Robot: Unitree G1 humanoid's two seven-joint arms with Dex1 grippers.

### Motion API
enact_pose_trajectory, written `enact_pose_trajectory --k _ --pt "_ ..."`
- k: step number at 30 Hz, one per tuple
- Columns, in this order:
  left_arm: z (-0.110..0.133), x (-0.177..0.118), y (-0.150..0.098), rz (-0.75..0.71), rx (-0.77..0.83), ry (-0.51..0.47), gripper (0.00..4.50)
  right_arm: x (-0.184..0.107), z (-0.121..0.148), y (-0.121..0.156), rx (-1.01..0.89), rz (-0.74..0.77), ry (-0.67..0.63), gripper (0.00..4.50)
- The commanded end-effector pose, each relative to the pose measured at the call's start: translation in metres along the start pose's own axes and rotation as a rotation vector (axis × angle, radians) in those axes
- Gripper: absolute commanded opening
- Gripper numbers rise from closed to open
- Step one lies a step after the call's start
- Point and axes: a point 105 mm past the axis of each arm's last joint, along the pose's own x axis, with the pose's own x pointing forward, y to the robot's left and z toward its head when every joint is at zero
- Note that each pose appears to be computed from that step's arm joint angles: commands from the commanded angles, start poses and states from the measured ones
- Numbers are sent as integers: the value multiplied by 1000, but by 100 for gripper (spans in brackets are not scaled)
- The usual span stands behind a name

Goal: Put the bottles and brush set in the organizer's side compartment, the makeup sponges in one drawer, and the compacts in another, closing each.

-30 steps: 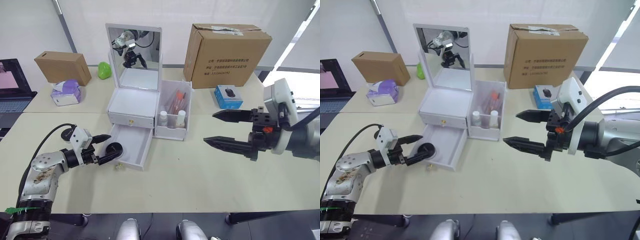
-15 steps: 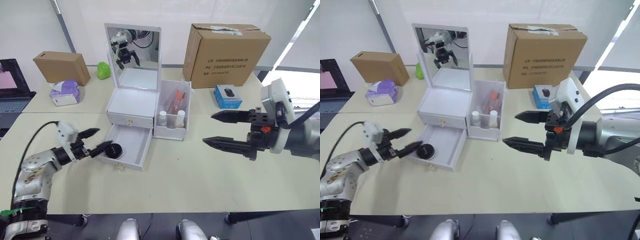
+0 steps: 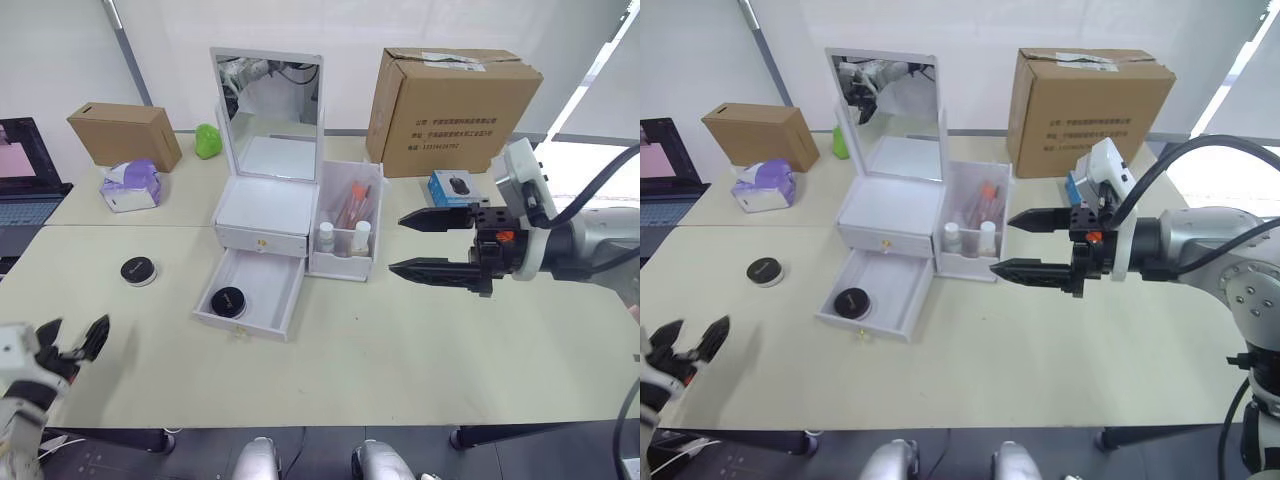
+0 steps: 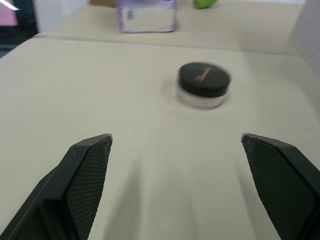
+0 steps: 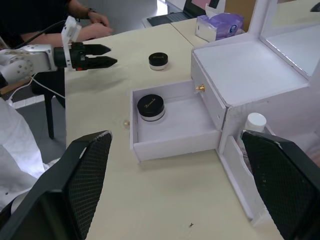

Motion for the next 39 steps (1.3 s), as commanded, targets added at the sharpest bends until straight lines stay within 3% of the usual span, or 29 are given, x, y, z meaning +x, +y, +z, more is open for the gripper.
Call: enact_pose_trajectory --k 1,7,16,28,39 --pt "13 -18 7 61 41 -69 445 -4 8 -2 -55 15 -18 450" --pt "-2 -39 3 76 33 -28 445 -6 9 -3 -68 42 -12 450" --pt "2 -30 2 43 41 -27 445 -10 5 -1 -65 52 1 450" --pt "47 91 -13 -124 20 -35 445 -27 4 9 -50 -31 29 450" --pt "36 138 -56 -232 74 2 445 -32 9 19 -40 -92 34 450"
